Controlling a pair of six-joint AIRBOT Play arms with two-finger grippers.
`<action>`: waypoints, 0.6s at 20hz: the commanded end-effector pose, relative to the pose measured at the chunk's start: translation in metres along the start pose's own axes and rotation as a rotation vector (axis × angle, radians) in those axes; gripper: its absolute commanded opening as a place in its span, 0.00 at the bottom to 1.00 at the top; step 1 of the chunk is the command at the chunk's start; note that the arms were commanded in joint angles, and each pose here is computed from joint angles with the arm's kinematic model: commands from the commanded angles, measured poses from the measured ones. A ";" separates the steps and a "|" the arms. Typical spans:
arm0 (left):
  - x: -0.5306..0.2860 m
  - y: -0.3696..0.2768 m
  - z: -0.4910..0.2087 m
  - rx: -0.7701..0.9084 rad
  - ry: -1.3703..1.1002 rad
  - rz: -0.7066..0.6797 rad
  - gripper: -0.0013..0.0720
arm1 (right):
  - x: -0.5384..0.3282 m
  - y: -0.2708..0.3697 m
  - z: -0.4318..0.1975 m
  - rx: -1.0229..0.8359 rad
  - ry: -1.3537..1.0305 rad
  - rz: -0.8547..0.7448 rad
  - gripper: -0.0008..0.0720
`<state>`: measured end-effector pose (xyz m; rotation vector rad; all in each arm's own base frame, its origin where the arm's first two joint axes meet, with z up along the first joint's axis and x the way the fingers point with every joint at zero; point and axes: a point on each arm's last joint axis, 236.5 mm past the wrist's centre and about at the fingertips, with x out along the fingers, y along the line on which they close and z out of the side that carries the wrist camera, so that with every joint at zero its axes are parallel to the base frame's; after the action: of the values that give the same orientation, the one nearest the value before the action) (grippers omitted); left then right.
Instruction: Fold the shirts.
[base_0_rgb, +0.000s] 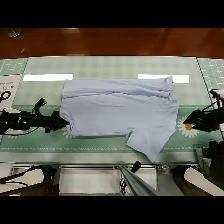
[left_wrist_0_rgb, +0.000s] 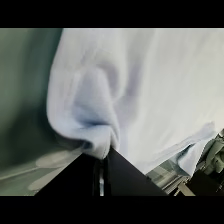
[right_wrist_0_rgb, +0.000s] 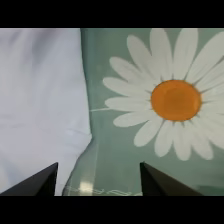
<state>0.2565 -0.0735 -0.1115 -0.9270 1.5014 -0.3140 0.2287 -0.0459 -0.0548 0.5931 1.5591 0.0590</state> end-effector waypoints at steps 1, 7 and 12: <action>-0.002 -0.007 -0.007 0.018 0.028 -0.038 0.04 | 0.030 0.014 -0.025 0.001 -0.056 0.075 0.83; -0.002 -0.007 -0.007 0.018 0.027 -0.038 0.04 | 0.071 0.032 -0.048 -0.022 -0.032 0.091 0.81; -0.002 -0.006 -0.003 0.017 0.013 -0.030 0.04 | 0.089 0.049 -0.041 -0.044 -0.065 0.041 0.64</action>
<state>0.2529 -0.0784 -0.1047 -0.9404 1.5048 -0.3633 0.1985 0.0384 -0.1040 0.6117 1.5170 0.1513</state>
